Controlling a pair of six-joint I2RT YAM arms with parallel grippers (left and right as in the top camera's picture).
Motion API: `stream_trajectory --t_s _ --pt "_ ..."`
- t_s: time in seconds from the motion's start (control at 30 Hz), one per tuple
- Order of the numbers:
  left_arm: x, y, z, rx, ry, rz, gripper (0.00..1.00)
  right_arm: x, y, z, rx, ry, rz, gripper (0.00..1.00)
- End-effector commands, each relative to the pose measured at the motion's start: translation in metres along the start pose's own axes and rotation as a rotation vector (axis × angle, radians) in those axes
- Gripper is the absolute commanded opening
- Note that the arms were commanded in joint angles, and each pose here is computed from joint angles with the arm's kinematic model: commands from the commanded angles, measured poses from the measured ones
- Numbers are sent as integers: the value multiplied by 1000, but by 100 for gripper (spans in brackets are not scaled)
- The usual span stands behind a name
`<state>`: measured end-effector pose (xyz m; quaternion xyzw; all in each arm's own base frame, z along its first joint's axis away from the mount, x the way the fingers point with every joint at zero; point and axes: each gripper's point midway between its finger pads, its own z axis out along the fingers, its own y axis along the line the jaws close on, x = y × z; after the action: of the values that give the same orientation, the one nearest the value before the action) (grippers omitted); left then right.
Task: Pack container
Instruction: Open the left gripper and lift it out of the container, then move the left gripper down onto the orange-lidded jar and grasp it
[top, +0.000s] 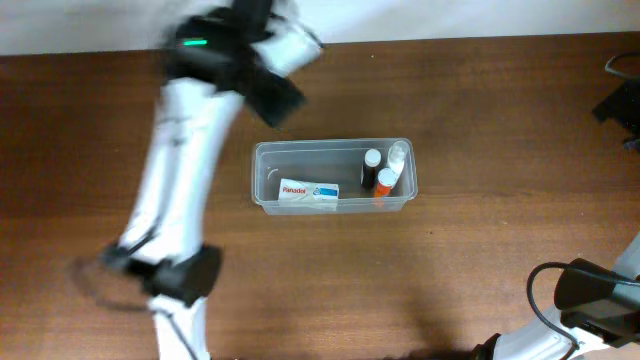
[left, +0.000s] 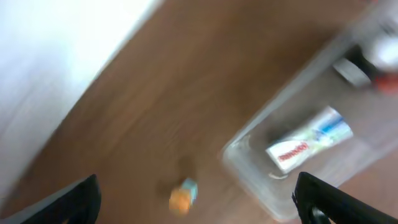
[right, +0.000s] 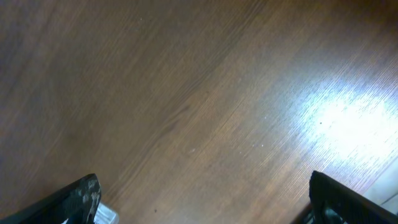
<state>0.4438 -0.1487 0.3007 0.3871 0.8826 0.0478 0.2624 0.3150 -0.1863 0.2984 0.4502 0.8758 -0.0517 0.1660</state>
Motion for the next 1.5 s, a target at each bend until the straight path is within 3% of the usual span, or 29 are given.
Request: stream_trajectory --t_s 0.0,0.13,0.23,0.53,0.87,1.1,1.47 --pt "50 71 -101 -153 -139 -614 99 1 -4 -3 12 -6 0 98" --pt "80 75 -135 -28 -204 -751 99 0 -4 -3 12 -6 0 98" --pt "102 85 -133 -33 -167 -821 99 0 -4 -3 12 -6 0 98" --pt "142 95 -19 28 140 -882 98 0 -4 -3 12 -6 0 98" --pt "190 89 96 85 386 -757 92 0 -4 -3 12 -6 0 98" --pt "198 86 155 116 357 -618 91 0 -4 -3 12 -6 0 99" --pt "215 60 201 173 353 -435 91 0 -4 -3 12 -6 0 98"
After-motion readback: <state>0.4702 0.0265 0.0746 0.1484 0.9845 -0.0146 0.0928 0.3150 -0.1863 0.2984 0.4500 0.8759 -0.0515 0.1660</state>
